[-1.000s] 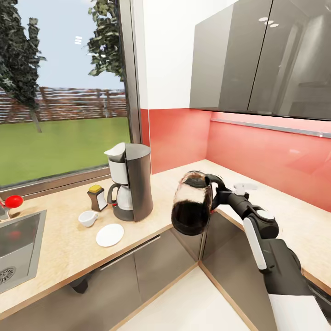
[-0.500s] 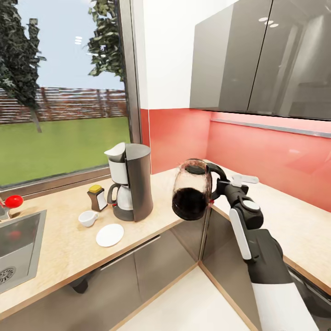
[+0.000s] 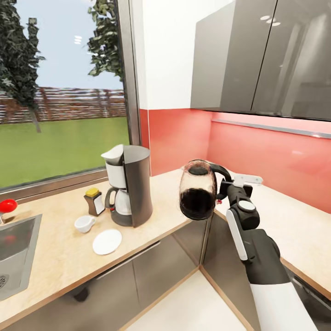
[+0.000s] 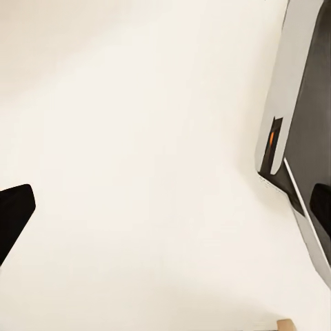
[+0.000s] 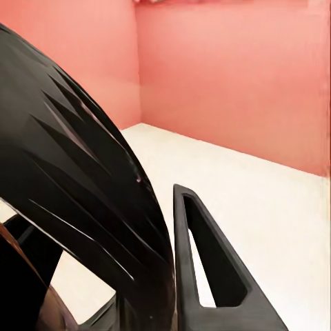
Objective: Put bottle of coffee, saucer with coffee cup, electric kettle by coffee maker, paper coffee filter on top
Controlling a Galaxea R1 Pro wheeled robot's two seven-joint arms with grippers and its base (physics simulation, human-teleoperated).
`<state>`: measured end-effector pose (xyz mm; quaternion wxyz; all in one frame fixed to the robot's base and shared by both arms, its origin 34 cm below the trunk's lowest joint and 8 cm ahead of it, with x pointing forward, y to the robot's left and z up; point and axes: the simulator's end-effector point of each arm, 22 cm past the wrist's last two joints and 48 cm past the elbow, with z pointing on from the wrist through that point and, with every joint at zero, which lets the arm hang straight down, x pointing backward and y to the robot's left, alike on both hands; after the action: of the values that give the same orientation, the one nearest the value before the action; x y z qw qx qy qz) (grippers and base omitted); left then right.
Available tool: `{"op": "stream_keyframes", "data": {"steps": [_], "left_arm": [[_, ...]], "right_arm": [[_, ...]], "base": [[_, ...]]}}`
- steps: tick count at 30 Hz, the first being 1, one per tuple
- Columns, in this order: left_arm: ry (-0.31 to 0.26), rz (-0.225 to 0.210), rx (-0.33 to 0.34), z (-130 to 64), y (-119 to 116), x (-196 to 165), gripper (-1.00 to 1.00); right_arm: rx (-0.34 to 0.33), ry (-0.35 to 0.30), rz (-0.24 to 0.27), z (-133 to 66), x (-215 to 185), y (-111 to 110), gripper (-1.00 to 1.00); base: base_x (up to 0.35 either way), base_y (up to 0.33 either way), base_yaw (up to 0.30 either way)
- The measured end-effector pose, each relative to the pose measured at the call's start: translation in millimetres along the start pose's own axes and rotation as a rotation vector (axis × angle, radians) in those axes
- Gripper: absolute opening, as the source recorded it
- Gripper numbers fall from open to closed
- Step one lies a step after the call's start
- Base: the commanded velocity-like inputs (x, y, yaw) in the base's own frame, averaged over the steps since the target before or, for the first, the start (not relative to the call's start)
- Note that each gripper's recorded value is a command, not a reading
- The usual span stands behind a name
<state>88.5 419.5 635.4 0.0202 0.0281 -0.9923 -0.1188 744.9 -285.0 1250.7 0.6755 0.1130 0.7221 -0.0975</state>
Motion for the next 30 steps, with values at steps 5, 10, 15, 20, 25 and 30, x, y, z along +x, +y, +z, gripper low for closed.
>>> {"op": "stream_keyframes", "data": {"steps": [5,10,15,20,25,30], "left_arm": [[0.000,0.000,-0.006,0.0,1.4,-0.2,1.00],[0.004,-0.002,-0.038,-0.1,8.5,1.2,1.00],[0.011,-0.001,-0.041,-0.2,9.1,3.6,1.00],[0.017,0.001,-0.041,-0.2,9.2,6.0,1.00],[0.023,0.003,-0.042,-0.3,9.4,8.2,1.00],[0.024,0.004,-0.040,-0.3,9.1,8.9,1.00]], "right_arm": [[0.008,-0.006,-0.012,-0.2,-1.1,-0.7,-1.00],[0.009,-0.001,-0.015,1.5,2.3,-0.3,-1.00],[0.010,0.005,-0.017,3.3,6.2,-0.3,-1.00],[0.012,0.011,-0.020,5.3,10.4,-0.7,-1.00],[0.015,0.019,-0.024,7.5,15.1,-1.7,-1.00],[0.015,0.023,-0.027,8.3,18.2,-1.4,-1.00]], "base": [[0.251,0.000,0.003],[0.032,0.000,0.120],[0.001,0.000,0.159],[0.000,0.000,0.161],[0.000,0.000,0.143],[0.144,0.000,0.011]]}}
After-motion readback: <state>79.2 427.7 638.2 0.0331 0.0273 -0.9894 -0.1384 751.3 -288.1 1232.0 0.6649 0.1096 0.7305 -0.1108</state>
